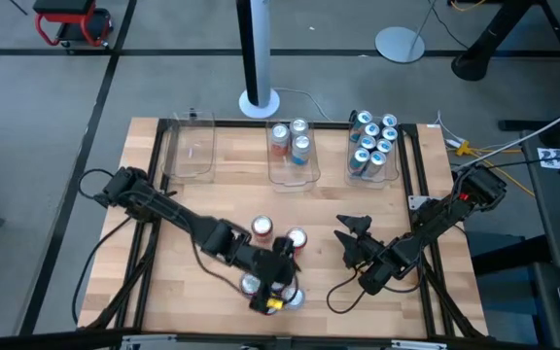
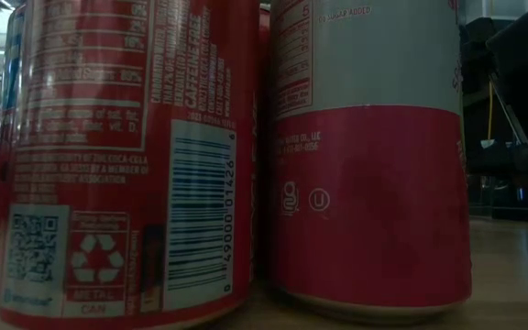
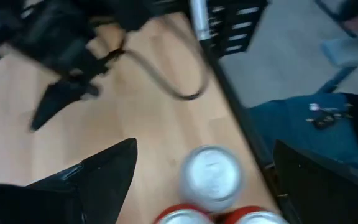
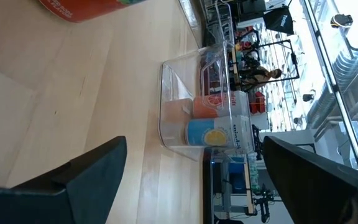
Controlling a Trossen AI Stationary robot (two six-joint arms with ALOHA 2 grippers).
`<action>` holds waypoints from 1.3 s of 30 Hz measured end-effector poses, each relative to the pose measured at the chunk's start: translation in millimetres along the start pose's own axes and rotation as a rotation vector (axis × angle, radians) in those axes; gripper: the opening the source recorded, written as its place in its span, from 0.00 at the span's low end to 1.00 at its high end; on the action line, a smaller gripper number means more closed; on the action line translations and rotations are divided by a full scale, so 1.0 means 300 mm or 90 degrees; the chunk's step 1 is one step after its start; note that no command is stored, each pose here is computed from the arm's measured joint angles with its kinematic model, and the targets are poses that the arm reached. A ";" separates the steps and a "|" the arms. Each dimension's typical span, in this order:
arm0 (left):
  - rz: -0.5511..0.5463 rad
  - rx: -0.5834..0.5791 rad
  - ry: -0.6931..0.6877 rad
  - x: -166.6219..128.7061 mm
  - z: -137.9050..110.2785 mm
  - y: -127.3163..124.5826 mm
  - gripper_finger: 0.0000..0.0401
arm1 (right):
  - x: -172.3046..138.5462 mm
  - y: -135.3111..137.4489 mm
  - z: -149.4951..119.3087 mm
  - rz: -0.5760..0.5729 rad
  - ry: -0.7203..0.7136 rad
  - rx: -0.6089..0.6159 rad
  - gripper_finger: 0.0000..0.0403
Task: Sort soda cans
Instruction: Put the white pink soda can into the center transparent bin
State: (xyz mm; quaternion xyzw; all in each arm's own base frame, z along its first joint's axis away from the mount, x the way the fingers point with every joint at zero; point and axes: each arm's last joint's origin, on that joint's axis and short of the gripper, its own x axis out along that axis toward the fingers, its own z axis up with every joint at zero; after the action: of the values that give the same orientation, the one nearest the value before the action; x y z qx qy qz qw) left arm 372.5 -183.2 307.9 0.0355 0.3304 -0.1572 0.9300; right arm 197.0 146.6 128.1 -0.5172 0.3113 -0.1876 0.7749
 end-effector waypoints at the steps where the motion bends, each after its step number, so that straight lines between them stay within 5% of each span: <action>1: -0.007 0.006 -0.004 0.002 0.000 -0.014 0.90 | 0.000 0.000 0.000 0.000 0.000 0.000 0.93; 17: 0.009 -0.007 0.093 0.190 -0.106 -0.022 0.90 | -0.001 0.010 0.012 0.078 -0.018 0.031 0.93; 39: -0.003 0.014 0.123 0.283 -0.157 -0.004 0.90 | -0.001 0.010 0.012 0.076 -0.018 0.034 0.93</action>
State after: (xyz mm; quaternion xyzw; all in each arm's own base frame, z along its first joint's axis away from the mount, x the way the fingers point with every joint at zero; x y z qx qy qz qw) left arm 406.0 -199.1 218.1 0.0597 0.4171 -0.1587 0.8929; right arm 199.1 150.5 126.4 -0.4791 0.3257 -0.1424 0.8026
